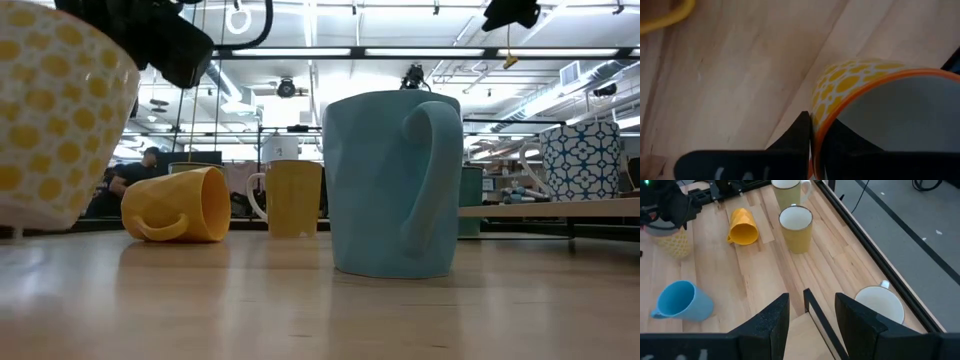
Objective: Place coffee mugs
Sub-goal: Put the yellow patterned mug on the shelf
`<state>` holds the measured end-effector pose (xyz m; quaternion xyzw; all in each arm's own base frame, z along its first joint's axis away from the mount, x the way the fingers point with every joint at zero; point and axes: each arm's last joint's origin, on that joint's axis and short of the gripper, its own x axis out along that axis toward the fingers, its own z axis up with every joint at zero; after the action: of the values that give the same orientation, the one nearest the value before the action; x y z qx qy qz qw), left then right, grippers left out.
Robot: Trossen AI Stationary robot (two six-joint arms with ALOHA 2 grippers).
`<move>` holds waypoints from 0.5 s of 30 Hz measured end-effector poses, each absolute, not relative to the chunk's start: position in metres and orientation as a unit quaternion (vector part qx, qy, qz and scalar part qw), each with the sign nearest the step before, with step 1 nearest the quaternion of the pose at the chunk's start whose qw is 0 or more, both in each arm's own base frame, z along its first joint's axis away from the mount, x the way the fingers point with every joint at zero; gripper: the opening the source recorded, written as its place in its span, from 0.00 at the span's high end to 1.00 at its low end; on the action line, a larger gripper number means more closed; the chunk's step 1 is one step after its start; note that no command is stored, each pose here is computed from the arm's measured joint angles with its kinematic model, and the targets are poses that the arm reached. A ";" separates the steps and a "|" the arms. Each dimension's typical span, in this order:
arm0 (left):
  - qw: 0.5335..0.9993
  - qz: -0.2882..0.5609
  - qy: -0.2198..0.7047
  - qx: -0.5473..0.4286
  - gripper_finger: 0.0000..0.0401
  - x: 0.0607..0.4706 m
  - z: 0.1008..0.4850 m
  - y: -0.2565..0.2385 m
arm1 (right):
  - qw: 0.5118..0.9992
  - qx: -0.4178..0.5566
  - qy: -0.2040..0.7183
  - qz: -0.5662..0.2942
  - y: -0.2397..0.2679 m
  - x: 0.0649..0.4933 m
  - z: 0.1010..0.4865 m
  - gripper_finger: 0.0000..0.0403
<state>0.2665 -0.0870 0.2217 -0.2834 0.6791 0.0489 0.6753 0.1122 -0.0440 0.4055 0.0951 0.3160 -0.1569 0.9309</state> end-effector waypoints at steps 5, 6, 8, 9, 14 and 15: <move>0.690 0.046 0.657 -0.300 0.93 0.262 0.237 -0.080 | 0.933 0.097 0.309 -0.158 -0.042 0.108 0.407 0.59; 0.693 0.046 0.653 -0.304 0.93 0.263 0.241 -0.078 | 0.933 0.097 0.309 -0.158 -0.042 0.107 0.407 0.59; 0.703 0.040 0.638 -0.311 0.93 0.267 0.253 -0.074 | 0.933 0.097 0.309 -0.159 -0.042 0.107 0.407 0.59; 0.711 0.035 0.630 -0.310 0.93 0.270 0.261 -0.072 | 0.933 0.097 0.309 -0.158 -0.042 0.108 0.407 0.59; 0.767 0.017 0.569 -0.297 0.93 0.284 0.305 -0.057 | 0.932 0.097 0.310 -0.158 -0.043 0.108 0.407 0.59; 0.780 0.020 0.551 -0.296 0.93 0.287 0.315 -0.052 | 0.932 0.097 0.310 -0.158 -0.043 0.108 0.407 0.59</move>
<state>0.2871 -0.0524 0.3148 -0.2959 0.5509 0.0197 0.7801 0.1084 -0.0425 0.4066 0.0970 0.3103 -0.1583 0.9323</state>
